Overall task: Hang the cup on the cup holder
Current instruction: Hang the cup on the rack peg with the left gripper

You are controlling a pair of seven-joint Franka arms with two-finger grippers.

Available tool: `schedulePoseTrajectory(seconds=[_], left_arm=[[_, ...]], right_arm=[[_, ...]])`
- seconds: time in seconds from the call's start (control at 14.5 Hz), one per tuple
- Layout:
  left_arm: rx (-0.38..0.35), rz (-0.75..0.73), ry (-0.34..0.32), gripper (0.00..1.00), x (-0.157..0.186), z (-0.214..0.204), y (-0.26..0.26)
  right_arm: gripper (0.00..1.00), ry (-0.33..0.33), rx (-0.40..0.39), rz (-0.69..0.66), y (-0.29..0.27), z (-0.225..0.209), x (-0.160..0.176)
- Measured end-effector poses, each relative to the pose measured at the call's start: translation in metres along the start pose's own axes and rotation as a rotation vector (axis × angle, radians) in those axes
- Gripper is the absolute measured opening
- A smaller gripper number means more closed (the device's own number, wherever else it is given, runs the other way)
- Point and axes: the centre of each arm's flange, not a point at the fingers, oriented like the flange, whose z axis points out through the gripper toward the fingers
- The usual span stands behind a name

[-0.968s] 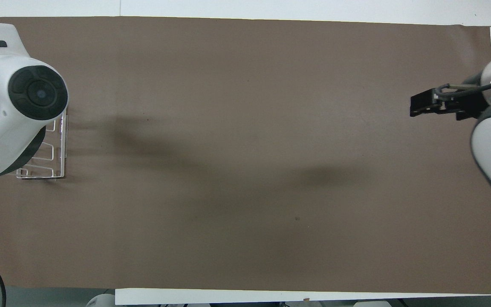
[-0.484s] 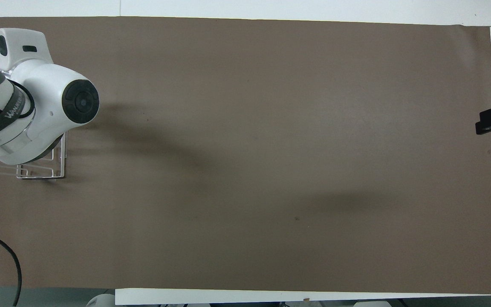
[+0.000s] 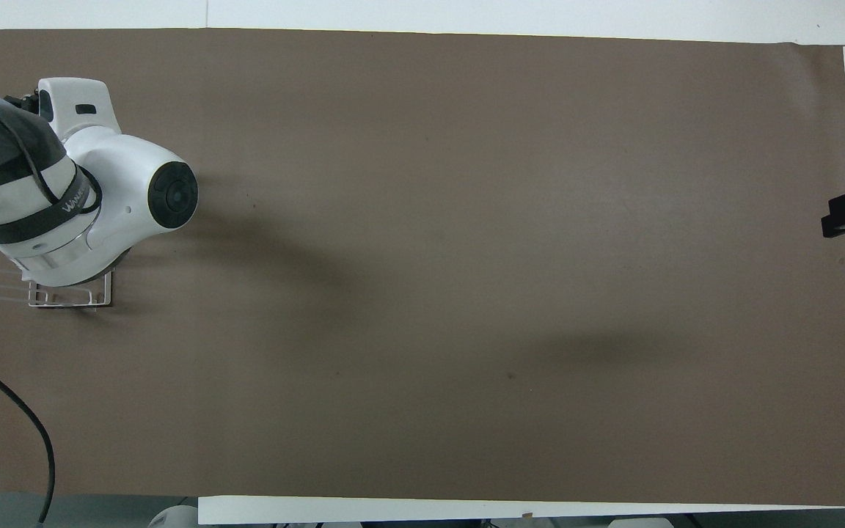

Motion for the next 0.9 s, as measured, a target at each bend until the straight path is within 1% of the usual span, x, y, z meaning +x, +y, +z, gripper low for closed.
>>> schedulePoseTrajectory(seconds=[0.35, 0.62, 0.9], left_arm=[[0.003, 0.006, -0.021, 0.77, -0.02, 0.009, -0.006], [-0.019, -0.002, -0.042, 0.77, -0.027, 0.014, -0.007], [-0.021, -0.011, -0.058, 0.77, -0.029, 0.024, -0.012]], right_arm=[[1.0, -0.018, 0.0, -0.009, -0.005, 0.005, 0.0], [1.0, -0.023, 0.0, -0.012, -0.007, 0.006, 0.0], [1.0, -0.024, 0.0, -0.011, -0.006, 0.007, 0.0]])
